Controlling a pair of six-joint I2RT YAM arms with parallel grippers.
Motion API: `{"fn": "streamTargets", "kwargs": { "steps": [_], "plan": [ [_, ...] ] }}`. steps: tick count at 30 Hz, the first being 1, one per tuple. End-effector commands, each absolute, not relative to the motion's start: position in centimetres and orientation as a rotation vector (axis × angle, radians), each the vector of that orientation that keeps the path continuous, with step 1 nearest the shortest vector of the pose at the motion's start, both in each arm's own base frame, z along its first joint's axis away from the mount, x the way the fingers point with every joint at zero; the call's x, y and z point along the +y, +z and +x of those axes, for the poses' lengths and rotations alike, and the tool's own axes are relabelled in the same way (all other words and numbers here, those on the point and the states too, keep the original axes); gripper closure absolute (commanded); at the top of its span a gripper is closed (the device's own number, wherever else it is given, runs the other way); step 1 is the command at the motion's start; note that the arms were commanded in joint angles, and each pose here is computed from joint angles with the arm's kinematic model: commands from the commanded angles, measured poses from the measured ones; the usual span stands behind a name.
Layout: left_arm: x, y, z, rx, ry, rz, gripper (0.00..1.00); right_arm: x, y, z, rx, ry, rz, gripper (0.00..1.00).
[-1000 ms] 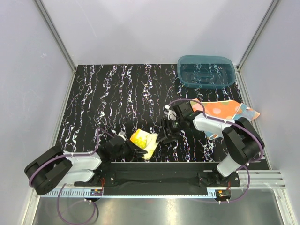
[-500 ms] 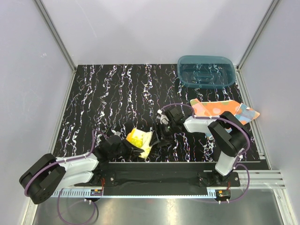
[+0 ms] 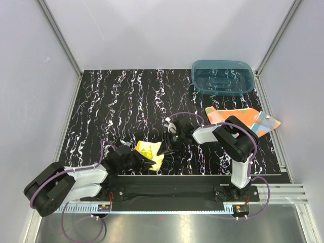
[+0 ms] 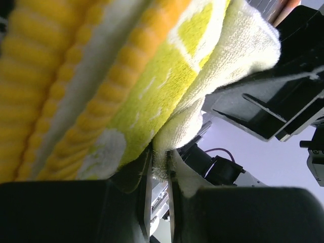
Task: Roll the towels
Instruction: Roll the towel
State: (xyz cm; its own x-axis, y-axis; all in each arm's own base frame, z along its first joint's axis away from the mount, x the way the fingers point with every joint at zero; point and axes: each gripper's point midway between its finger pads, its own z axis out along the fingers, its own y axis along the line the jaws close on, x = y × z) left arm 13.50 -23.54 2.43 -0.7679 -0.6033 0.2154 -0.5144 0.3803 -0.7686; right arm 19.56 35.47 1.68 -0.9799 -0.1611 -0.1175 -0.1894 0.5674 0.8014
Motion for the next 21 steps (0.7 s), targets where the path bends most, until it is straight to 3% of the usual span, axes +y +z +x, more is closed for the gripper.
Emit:
{"fn": "streamTargets", "kwargs": {
  "steps": [1, 6, 9, 17, 21],
  "plan": [
    [-19.8, -3.0, 9.4, 2.674, -1.137, -1.074, 0.86, 34.4, -1.5, 19.9, 2.788, 1.229, -0.265, 0.74],
    [-19.6, -2.3, 10.8, 2.707, -0.980, -0.917, 0.60, 32.7, -0.8, 20.7, 2.839, 1.023, -0.259, 0.80],
    [-18.8, -1.0, 12.2, 2.709, -0.806, -0.733, 0.52, 31.0, -0.1, 21.2, 2.886, 0.836, -0.255, 0.82],
    [-18.2, 7.4, 15.4, 2.501, -0.245, -0.199, 0.45, 27.9, 1.2, 21.1, 2.960, 0.567, -0.248, 0.83],
    [-22.7, 9.7, 15.5, 2.387, -0.233, 0.114, 0.42, 27.7, 1.5, 21.1, 2.971, 0.548, -0.236, 0.82]
  ]
}}
